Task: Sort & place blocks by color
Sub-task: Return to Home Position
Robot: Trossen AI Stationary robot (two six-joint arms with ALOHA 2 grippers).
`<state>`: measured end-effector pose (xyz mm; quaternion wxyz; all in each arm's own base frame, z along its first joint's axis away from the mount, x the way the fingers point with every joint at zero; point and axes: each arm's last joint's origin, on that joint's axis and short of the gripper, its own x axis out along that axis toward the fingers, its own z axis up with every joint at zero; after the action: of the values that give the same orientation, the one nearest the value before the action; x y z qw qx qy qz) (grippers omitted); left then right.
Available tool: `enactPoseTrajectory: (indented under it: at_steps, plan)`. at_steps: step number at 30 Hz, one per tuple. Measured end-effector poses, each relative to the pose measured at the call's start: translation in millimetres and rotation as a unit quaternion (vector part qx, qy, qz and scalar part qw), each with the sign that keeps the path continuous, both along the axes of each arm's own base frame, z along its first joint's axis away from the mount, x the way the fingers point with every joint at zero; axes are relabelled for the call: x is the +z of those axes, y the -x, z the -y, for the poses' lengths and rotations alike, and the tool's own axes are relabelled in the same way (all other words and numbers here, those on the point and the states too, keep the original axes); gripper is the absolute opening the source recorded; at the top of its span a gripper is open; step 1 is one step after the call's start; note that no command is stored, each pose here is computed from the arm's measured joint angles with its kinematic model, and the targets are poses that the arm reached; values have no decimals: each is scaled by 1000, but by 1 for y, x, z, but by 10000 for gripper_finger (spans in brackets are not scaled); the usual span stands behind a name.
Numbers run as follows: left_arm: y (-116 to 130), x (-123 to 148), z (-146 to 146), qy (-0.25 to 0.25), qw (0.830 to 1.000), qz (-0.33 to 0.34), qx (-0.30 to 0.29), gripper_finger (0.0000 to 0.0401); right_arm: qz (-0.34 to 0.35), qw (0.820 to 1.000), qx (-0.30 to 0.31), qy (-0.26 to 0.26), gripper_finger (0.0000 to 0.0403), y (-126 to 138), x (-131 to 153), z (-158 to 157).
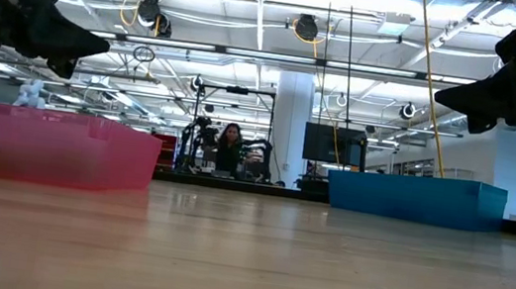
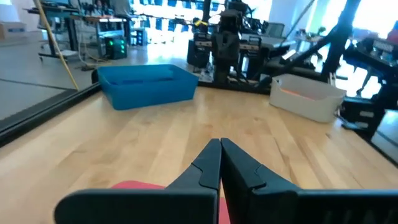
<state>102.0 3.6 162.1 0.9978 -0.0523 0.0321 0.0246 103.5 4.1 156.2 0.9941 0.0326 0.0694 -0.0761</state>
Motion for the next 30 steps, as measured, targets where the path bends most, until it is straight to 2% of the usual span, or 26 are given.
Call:
enactPoseTrajectory:
  at_steps: [4, 11, 16, 25, 30]
  plan:
    - [-2, -2, 2, -28, 999, -15, -15, 3, -2, 1000, 4, 4, 0, 0, 0, 0]
    - [-3, -5, 2, -30, 999, -31, -18, 19, 12, 999, 28, 22, 0, -1, 2, -2]
    - [-3, -5, 3, -35, 999, -34, -23, 7, 14, 999, 32, 32, 0, -1, 3, -2]
    - [-1, -2, 3, -35, 997, -57, -24, 12, 6, 992, 119, 44, 0, -1, 1, -7]
    - [-1, -2, 3, -37, 997, -62, -25, 3, 6, 991, 119, 59, 0, -1, 1, -6]
